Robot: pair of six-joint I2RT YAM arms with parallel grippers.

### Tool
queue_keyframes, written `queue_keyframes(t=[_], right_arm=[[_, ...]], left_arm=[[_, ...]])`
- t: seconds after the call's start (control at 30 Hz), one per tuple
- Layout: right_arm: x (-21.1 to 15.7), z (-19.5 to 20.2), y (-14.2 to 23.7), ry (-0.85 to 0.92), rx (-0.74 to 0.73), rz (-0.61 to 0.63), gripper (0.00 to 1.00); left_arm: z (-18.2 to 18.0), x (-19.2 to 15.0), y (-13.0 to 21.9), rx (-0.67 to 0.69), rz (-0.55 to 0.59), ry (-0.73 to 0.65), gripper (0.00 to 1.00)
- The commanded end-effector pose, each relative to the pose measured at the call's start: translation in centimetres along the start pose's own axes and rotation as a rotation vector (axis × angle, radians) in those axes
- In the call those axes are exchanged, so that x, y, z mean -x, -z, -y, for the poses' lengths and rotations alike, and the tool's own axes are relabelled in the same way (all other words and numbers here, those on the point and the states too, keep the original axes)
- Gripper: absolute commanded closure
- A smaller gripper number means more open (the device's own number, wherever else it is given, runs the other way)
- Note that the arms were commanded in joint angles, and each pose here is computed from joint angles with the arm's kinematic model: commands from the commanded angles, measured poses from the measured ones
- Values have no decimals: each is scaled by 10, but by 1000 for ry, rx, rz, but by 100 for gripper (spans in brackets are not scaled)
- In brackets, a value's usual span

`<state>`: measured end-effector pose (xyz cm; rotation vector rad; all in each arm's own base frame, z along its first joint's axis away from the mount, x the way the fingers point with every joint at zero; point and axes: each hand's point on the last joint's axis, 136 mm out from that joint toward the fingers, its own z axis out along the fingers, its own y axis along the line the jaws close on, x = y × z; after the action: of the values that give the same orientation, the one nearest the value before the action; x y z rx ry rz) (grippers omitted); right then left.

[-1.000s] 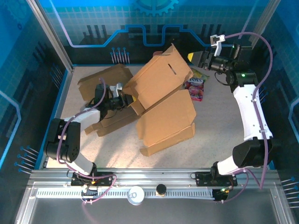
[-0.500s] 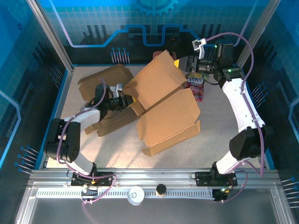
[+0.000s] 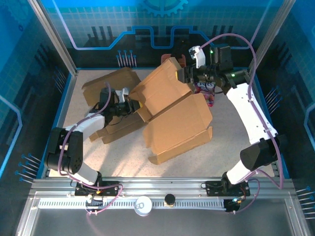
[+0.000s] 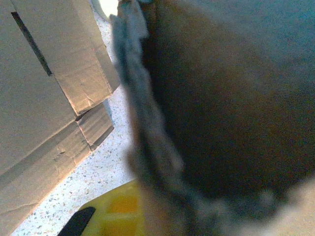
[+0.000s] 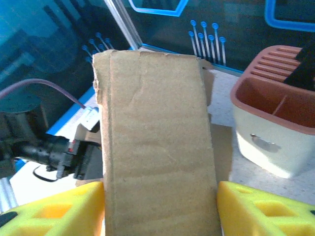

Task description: Fold the paper box

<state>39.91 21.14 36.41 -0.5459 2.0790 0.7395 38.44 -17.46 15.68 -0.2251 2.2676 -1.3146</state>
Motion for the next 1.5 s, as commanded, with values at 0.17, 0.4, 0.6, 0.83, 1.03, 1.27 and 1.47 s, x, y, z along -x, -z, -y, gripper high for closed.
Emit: queue_keyframes(t=[0.17, 0.4, 0.6, 0.83, 1.03, 1.27, 1.47], right_arm=[[3, 4, 9, 196, -252, -43, 41], [-7, 15, -6, 343, -510, -123, 55], [-9, 22, -8, 444, -732, -150, 75], [-13, 35, -5, 459, -871, -183, 85], [-21, 48, -8, 467, -964, -222, 95], [-37, 69, -10, 422, -1114, -232, 100], [-58, 80, -11, 334, -1196, -249, 100]], left_arm=[[32, 7, 8, -26, 14, -108, 100], [36, 8, 11, 2, 23, -124, 100], [38, 9, 13, 54, 35, -127, 100], [38, 10, 22, 174, 47, -123, 100], [34, 13, 33, 279, 74, -79, 100], [34, 13, 40, 421, 103, -87, 100], [26, 16, 39, 521, 144, -87, 100]])
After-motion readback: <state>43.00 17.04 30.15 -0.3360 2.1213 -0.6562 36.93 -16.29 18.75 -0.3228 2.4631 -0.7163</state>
